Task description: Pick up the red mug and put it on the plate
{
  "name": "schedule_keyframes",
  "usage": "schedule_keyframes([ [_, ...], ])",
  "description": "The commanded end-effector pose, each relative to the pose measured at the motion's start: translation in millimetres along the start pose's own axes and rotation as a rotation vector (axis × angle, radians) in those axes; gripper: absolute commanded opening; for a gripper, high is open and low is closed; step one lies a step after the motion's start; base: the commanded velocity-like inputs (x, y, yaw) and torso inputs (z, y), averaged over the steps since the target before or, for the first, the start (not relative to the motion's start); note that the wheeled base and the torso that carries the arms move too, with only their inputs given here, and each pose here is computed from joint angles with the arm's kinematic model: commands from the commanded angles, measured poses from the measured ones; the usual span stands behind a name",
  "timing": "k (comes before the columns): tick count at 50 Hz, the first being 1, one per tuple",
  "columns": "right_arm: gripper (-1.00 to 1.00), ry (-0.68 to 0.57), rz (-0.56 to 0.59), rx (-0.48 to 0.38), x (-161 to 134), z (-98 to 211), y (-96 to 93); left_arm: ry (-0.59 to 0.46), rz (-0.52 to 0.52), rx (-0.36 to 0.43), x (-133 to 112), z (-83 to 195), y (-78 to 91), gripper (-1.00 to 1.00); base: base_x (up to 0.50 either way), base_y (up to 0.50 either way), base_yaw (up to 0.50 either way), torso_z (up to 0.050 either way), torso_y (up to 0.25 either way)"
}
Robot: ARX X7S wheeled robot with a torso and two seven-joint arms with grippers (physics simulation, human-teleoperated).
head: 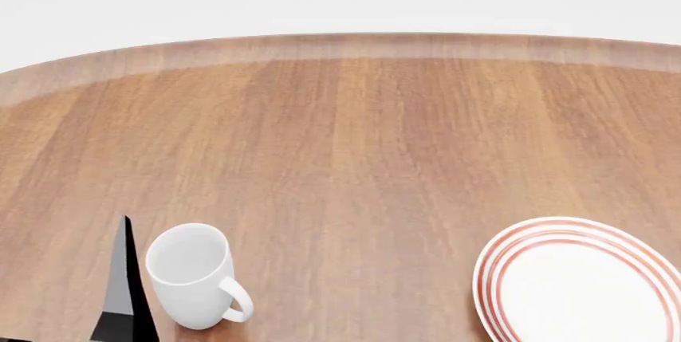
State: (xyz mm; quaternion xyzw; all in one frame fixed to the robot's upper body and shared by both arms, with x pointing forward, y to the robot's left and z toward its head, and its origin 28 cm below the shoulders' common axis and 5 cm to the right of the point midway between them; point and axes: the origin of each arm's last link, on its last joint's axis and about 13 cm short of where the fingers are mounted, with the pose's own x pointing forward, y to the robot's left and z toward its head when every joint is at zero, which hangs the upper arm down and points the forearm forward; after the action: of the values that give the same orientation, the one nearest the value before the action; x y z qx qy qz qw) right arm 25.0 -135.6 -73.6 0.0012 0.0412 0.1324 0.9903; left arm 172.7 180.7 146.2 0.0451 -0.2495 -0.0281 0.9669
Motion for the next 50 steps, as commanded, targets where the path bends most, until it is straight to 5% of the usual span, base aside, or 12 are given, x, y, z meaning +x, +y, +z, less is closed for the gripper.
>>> schedule_keyframes([
  [1,1.00,0.005,-0.001,0.006,1.2,-2.7,1.1,-0.001,0.000,0.000,0.3,0.3,-0.3,1.00,0.00,0.00,0.00,0.000,0.000],
  [28,1.00,-0.007,-0.001,0.012,3.2,-4.1,0.8,0.000,-0.001,0.000,0.8,-0.3,-0.8,1.00,0.00,0.00,0.00,0.000,0.000],
  [29,-1.00,-0.009,-0.005,0.010,3.5,-4.0,0.6,0.000,0.000,0.000,0.8,-0.1,-0.8,1.00,0.00,0.00,0.00,0.000,0.000],
  [50,-1.00,0.002,-0.014,0.002,4.6,-11.4,-4.7,-0.002,-0.001,0.000,0.9,1.8,-0.7,1.00,0.00,0.00,0.00,0.000,0.000],
])
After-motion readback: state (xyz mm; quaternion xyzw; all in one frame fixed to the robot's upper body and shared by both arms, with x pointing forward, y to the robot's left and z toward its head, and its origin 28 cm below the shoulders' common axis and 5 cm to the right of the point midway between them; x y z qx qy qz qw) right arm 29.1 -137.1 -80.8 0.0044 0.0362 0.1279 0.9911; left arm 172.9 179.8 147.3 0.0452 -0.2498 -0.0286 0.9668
